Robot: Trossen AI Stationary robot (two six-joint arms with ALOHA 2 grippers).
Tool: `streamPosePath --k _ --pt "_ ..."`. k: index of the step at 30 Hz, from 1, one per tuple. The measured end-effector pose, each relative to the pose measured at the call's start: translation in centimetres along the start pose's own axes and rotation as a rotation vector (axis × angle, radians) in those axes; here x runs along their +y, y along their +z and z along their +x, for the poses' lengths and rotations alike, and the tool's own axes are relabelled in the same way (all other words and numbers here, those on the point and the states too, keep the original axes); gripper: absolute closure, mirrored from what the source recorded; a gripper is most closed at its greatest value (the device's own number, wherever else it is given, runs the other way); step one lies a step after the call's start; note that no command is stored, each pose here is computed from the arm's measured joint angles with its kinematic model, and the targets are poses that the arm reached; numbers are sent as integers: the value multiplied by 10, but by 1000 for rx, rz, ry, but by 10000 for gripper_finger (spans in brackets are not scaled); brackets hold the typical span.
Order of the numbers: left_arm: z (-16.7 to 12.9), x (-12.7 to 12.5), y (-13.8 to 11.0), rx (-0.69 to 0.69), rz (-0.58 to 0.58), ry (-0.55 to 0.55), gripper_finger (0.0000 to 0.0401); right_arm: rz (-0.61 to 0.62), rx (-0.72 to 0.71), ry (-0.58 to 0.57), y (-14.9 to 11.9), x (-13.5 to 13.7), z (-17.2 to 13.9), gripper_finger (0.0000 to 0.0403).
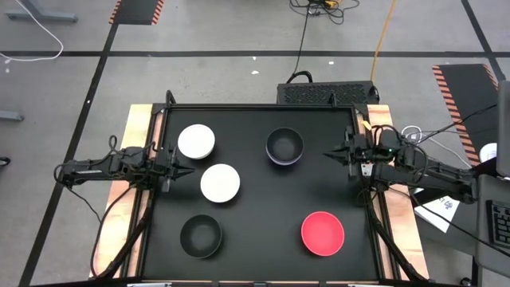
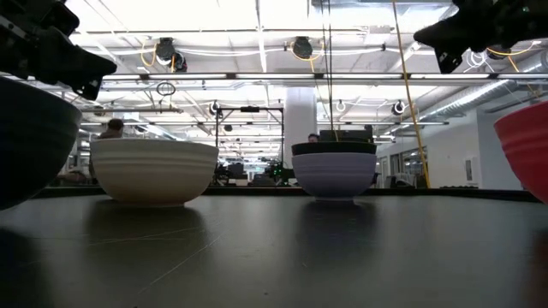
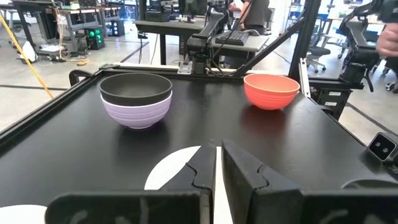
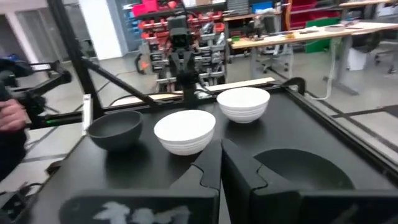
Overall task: Nest bowls inside each other
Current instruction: Stack the top white bowl on top of the black bowl
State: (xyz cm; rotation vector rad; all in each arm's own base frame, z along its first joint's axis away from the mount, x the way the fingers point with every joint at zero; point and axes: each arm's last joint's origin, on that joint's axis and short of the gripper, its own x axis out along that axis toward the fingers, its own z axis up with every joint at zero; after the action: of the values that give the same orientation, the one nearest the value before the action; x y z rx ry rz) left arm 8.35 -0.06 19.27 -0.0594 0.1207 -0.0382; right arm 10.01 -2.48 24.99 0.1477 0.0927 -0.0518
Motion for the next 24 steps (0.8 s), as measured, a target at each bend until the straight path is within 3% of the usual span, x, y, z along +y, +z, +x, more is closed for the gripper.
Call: streamPosePath --k 9,24 --pt "0 0 0 0 -14 0 375 -25 -69 -81 -25 -5 -1 403" --pt "0 0 4 -36 38 0 375 -37 -59 -90 -54 -10 3 403"
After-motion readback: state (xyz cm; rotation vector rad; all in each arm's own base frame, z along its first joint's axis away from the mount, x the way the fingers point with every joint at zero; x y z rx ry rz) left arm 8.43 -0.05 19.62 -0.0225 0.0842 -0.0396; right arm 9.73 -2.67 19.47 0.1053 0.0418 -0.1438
